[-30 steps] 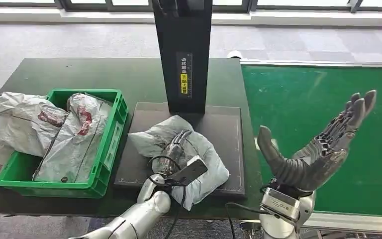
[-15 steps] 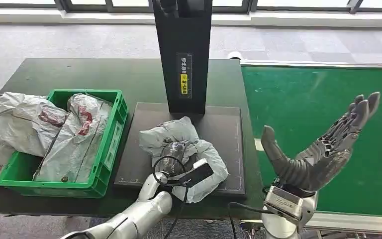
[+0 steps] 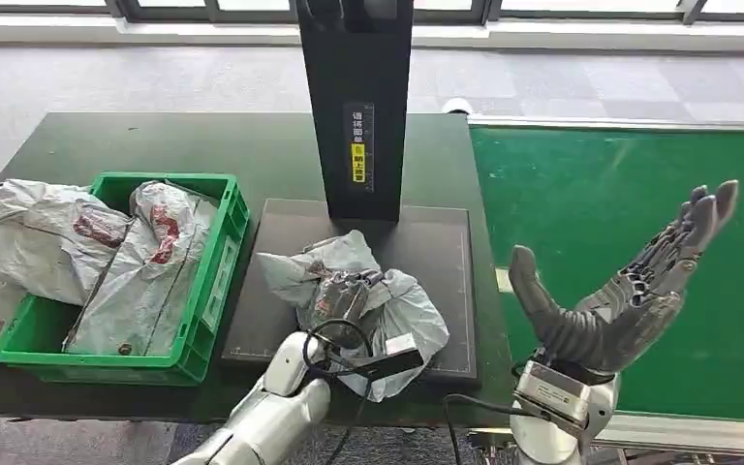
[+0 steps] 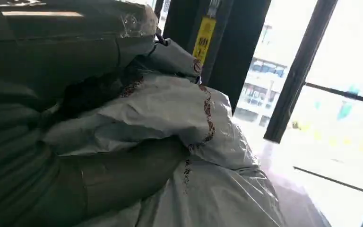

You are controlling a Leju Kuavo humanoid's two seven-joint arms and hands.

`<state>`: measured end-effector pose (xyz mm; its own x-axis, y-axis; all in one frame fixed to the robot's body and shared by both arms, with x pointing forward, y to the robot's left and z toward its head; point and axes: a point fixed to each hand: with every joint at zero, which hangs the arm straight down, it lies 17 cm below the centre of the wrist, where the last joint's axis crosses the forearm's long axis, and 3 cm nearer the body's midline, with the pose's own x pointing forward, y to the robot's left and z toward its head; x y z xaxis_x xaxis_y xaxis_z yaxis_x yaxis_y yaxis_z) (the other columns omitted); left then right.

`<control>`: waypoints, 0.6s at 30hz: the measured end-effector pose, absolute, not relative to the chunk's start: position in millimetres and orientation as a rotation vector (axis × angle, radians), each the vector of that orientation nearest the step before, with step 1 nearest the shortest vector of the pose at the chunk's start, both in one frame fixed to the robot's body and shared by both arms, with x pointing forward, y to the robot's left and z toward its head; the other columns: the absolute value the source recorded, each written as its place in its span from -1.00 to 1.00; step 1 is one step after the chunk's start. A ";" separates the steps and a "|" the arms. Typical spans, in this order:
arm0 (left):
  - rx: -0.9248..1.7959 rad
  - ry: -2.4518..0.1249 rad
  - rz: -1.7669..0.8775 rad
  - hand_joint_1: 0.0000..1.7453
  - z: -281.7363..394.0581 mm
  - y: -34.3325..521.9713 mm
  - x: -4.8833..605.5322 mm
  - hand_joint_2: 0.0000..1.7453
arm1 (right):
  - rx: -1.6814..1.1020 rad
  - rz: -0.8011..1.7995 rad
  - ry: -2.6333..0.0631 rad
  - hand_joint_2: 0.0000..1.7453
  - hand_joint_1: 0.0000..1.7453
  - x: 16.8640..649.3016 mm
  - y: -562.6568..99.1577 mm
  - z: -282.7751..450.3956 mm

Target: Moved the parcel from conveyor to table for the left to box.

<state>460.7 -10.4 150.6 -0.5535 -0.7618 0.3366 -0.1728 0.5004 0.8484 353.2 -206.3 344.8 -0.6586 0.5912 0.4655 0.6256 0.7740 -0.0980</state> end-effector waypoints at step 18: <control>1.210 -2.264 -0.592 1.00 332.4 92.5 471.9 1.00 | -0.935 -0.115 -2.457 1.00 -1.00 350.5 -217.8 338.2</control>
